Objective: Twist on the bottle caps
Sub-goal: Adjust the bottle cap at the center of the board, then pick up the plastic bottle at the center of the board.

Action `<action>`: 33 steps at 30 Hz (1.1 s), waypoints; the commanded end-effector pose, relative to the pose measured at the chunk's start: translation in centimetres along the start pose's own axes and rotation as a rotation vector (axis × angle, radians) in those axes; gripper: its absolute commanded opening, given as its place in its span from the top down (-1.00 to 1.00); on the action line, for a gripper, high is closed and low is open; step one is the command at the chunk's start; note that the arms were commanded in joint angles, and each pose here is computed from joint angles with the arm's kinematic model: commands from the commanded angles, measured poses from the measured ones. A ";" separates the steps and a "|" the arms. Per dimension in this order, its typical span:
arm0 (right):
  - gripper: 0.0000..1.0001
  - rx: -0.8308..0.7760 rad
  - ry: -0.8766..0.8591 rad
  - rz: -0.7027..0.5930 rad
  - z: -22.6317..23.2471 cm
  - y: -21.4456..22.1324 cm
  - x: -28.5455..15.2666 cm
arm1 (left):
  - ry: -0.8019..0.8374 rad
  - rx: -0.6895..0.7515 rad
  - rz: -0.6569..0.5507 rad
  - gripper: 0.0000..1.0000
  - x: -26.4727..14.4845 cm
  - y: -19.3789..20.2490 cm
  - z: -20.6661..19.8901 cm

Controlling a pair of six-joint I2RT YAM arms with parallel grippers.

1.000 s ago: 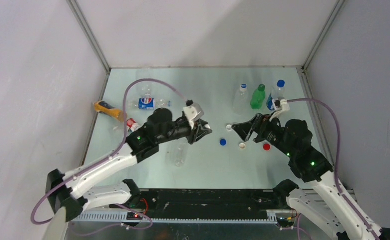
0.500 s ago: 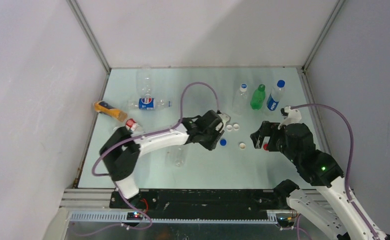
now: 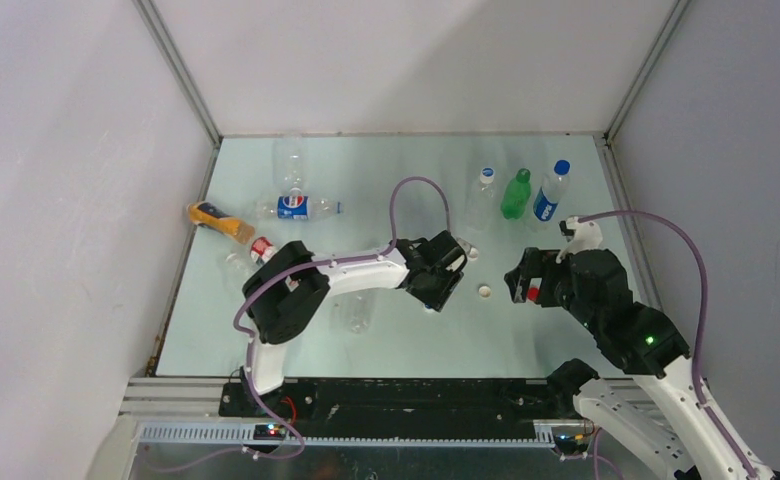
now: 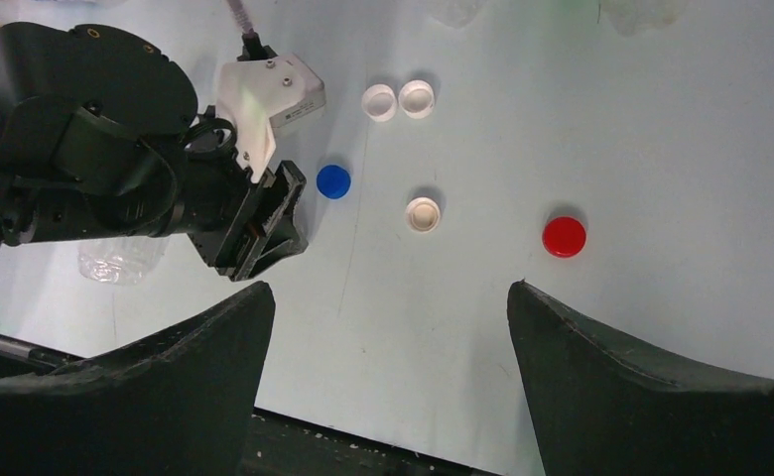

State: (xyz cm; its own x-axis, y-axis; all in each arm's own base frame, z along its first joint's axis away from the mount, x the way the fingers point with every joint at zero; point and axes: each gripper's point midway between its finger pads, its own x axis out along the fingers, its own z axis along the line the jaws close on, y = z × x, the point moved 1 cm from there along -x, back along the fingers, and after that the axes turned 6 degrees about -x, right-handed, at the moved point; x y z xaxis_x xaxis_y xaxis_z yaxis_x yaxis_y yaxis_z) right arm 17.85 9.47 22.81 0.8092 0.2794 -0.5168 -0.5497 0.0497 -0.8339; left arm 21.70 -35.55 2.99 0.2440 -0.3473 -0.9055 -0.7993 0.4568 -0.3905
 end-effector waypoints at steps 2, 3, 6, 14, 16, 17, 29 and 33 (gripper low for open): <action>-0.78 -0.040 -0.005 -0.037 0.2 -1.5 -0.2 | 0.036 -0.039 -0.066 -0.19 -1.6 -2.2 -1.2; -0.78 -0.044 -0.007 -0.037 0.2 -1.5 -0.2 | 0.035 -0.043 -0.079 -0.26 -1.9 -2.4 -1.2; -0.78 -0.052 -0.023 -0.037 0.5 -1.6 -0.2 | 0.027 -0.055 -0.149 -0.52 -4.6 -3.4 -0.8; -0.80 -0.095 -0.094 0.003 1.9 -1.4 0.5 | -0.089 -0.266 -0.339 -0.99 -11.4 -2.4 5.2; -0.80 -0.107 -0.109 0.017 2.3 -1.3 0.9 | -0.136 -0.324 -0.363 -0.99 -12.2 -1.2 7.4; -0.81 -0.116 -0.116 0.029 2.6 -1.1 1.2 | -0.149 -0.350 -0.392 -0.99 -13.1 -1.1 8.3; -0.83 -0.208 -0.164 0.097 5.3 0.1 3.4 | -0.165 -0.490 -0.362 -0.99 -9.8 3.2 12.4; -0.83 -0.231 -0.179 0.125 6.2 0.7 4.2 | -0.190 -0.511 -0.338 -0.97 -8.0 4.2 13.2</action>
State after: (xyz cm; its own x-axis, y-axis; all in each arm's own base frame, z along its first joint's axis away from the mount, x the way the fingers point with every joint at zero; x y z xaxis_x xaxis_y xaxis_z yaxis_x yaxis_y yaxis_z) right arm 18.47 15.32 19.48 0.6447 0.4077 -0.6467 -0.6187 -0.2187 -0.7546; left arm 22.49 -19.32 7.05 0.5526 -0.2127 -0.8059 -0.8303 -0.0559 -0.5546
